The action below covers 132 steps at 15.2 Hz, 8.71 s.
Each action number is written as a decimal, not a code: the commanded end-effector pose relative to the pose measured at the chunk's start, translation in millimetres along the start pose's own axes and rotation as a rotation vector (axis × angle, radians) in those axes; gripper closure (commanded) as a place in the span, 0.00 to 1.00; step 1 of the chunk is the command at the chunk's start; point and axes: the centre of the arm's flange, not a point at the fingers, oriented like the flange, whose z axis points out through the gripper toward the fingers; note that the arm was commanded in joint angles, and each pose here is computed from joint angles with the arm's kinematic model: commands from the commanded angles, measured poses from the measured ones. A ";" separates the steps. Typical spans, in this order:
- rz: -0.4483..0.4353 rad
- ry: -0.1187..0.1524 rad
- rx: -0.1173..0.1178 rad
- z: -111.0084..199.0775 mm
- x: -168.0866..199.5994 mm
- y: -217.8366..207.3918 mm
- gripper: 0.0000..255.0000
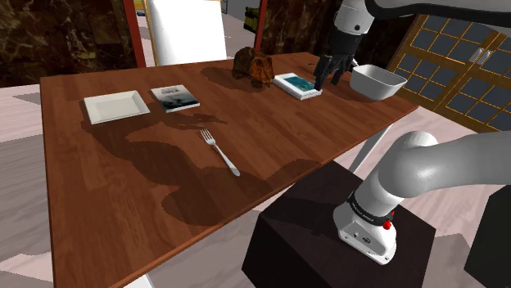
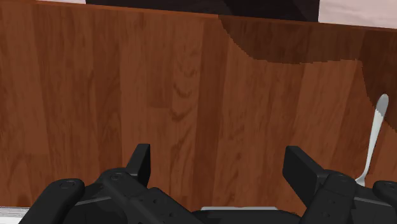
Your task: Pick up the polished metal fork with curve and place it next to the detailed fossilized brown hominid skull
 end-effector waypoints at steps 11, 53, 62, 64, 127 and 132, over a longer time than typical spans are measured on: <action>0.016 0.013 0.012 65.9 50.5 -99.6 0.00; 0.049 0.041 0.038 236.0 164.8 -305.1 1.00; 0.049 0.041 0.038 208.3 163.8 -304.1 1.00; 0.049 0.041 0.038 197.7 164.0 -303.9 1.00; 0.049 0.041 0.038 -12.2 245.5 -32.8 1.00; 0.049 0.041 0.038 -10.7 263.6 30.6 1.00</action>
